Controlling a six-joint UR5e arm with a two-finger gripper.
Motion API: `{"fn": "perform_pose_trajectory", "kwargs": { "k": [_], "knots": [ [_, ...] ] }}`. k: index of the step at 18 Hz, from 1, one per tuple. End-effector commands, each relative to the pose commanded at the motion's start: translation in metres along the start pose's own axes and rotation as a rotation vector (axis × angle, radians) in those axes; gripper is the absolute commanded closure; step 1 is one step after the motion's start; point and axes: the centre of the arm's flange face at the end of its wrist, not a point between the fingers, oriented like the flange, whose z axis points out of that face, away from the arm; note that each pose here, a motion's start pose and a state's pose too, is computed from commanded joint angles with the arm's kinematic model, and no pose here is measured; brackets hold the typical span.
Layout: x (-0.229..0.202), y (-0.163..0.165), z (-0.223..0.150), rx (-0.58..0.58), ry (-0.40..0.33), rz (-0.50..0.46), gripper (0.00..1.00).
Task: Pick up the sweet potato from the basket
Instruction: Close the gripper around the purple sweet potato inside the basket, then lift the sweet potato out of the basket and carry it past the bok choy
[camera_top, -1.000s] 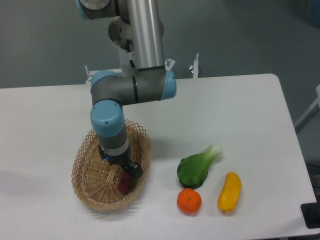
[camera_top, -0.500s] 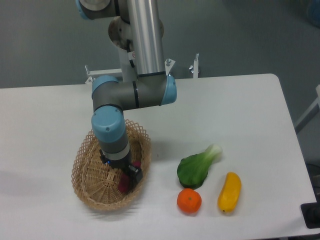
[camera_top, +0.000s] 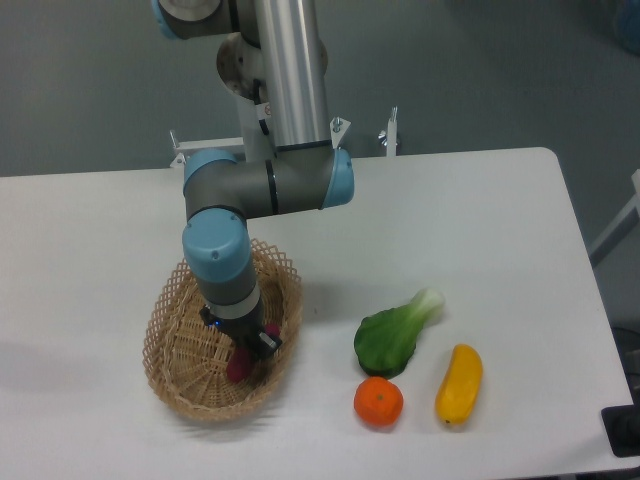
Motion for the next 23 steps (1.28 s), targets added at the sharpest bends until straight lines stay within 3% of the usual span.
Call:
{"fn": "perform_pose_trajectory", "kwargs": {
  "k": [6, 12, 18, 23],
  "knots": [
    [-0.015, 0.002, -0.043, 0.052, -0.048, 0.029, 0.84],
    [-0.066, 0.016, -0.114, 0.158, -0.117, -0.035, 0.84],
    [-0.135, 0.092, -0.174, 0.176, -0.104, -0.026, 0.84],
    [-0.178, 0.163, -0.195, 0.138, -0.088, 0.019, 0.84]
  ]
}}
